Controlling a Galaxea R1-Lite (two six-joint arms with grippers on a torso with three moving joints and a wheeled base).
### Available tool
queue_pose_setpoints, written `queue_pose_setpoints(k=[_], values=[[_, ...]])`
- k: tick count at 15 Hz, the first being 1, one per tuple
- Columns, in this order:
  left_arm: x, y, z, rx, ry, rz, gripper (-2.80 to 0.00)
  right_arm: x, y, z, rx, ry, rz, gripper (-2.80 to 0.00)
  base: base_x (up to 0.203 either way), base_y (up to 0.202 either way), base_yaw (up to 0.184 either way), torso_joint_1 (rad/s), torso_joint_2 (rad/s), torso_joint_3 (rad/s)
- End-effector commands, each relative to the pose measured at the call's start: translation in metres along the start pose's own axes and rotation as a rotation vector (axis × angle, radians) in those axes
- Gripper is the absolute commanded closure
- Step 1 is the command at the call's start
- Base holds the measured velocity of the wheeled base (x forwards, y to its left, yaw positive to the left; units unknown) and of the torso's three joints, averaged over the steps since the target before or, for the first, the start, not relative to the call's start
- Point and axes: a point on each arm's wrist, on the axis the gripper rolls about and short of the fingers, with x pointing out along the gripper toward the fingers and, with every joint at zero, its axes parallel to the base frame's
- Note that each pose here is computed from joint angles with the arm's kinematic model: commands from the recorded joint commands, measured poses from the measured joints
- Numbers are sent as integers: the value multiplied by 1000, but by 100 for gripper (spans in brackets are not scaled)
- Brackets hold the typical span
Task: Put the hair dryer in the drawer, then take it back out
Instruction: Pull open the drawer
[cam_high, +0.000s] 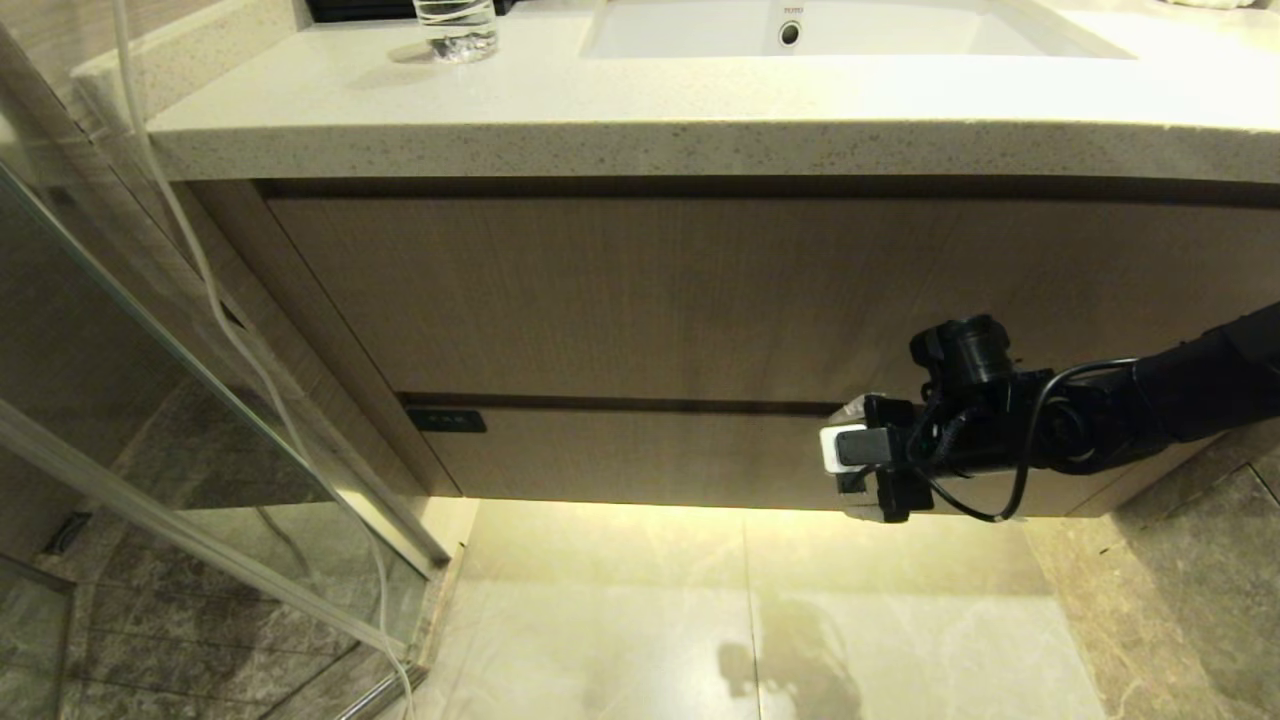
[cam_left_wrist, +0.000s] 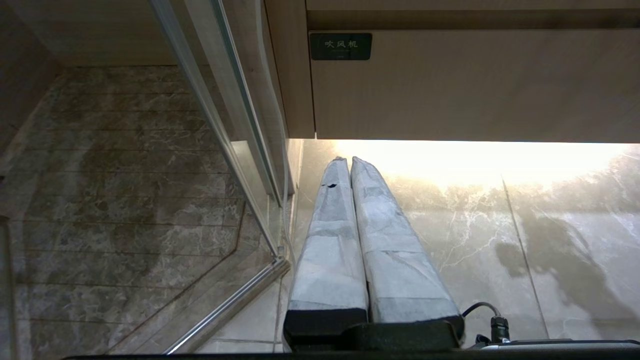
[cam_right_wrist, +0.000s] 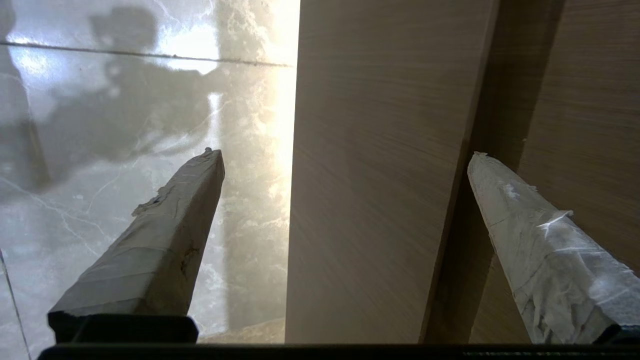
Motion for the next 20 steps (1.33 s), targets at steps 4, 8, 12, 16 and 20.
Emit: queue_pose_setpoints(k=[4, 8, 12, 16, 20], values=[[0, 0, 0, 0, 0, 0, 0, 22, 0, -4, 55, 33, -8, -280, 0, 0, 0, 0, 0, 0], [0, 0, 0, 0, 0, 0, 0, 31, -6, -5, 99, 27, -36, -280, 0, 0, 0, 0, 0, 0], [0, 0, 0, 0, 0, 0, 0, 37, -9, -6, 120, 16, -85, -280, 0, 0, 0, 0, 0, 0], [0, 0, 0, 0, 0, 0, 0, 43, -12, -7, 148, 11, -100, -280, 0, 0, 0, 0, 0, 0], [0, 0, 0, 0, 0, 0, 0, 51, -15, -8, 182, -3, -141, -280, 0, 0, 0, 0, 0, 0]])
